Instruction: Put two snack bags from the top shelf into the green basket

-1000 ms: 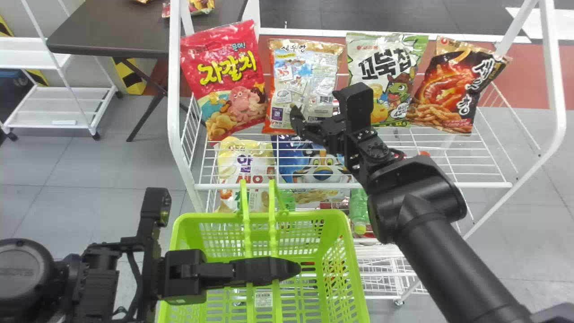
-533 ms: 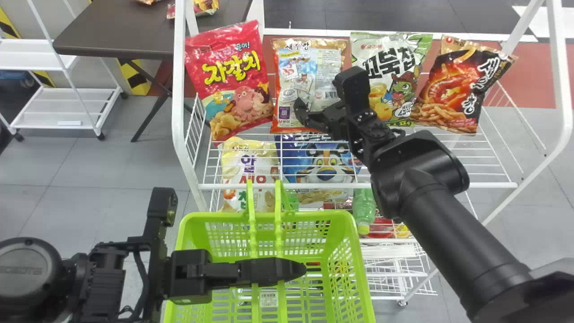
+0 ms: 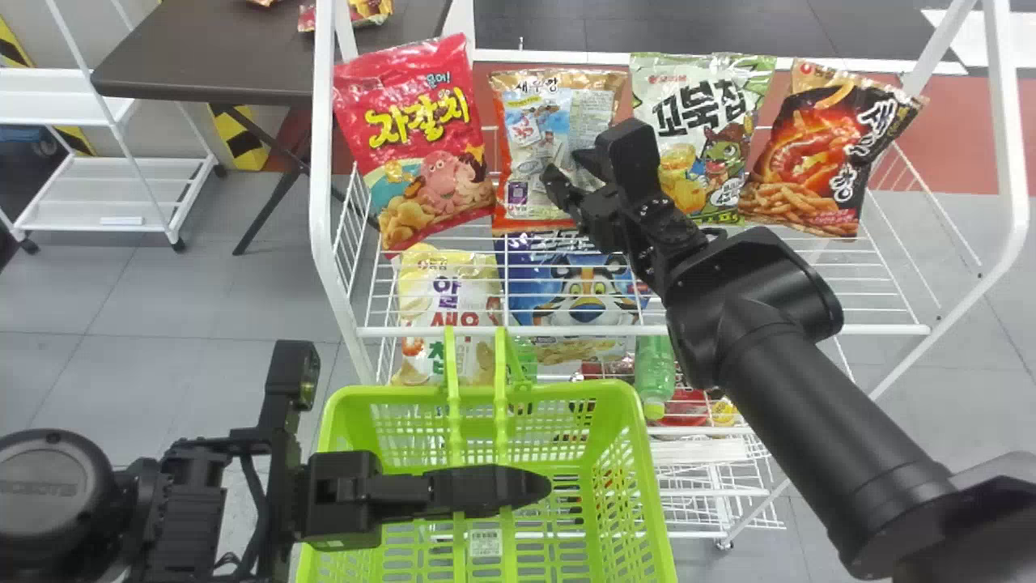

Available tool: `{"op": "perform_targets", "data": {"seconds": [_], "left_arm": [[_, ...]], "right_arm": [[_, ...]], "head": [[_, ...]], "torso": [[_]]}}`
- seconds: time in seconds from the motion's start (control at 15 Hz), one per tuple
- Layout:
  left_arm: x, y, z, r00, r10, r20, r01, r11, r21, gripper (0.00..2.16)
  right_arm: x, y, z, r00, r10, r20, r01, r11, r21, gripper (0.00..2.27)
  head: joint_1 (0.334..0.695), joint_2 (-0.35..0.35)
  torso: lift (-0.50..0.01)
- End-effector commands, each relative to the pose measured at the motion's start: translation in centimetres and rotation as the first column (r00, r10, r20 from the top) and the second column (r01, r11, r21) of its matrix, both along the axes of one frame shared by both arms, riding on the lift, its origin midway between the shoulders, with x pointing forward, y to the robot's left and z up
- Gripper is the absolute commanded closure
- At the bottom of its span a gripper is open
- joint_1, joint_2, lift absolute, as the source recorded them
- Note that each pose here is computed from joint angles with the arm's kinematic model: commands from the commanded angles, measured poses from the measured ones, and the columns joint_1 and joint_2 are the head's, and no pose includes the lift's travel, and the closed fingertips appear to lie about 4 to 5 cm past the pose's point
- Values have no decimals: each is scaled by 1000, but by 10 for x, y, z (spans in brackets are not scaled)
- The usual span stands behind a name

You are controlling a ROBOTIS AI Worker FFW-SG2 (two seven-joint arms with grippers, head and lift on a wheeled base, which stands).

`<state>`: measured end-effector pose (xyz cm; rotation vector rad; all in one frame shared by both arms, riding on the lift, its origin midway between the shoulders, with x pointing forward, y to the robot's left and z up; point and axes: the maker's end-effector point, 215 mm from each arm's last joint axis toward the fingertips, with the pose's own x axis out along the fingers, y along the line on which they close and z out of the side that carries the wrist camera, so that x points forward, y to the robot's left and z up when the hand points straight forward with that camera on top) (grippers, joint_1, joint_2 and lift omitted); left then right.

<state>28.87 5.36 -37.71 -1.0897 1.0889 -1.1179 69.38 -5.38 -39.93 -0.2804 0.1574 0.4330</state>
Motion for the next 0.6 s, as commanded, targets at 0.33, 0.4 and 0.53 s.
{"op": "perform_targets", "data": {"seconds": [0.33, 0.4, 0.53], "left_arm": [[2, 4, -2, 1000, 7, -12, -7, 1000, -2, 2142], [3, 5, -2, 1000, 6, -11, -6, 1000, 0, 2142], [4, 8, -3, 1000, 10, -12, -9, 1000, 4, 2142]], "right_arm": [[-34, 17, -4, 1000, -5, 2, 5, 999, -43, 2243], [-42, 19, -4, 1000, -9, 5, 9, 998, -61, 2243], [-51, 25, 13, 999, -9, 34, 11, 999, -49, 2243]], "head": [[695, 11], [695, 14], [695, 23]], "torso": [[-1], [-1], [-1]]}}
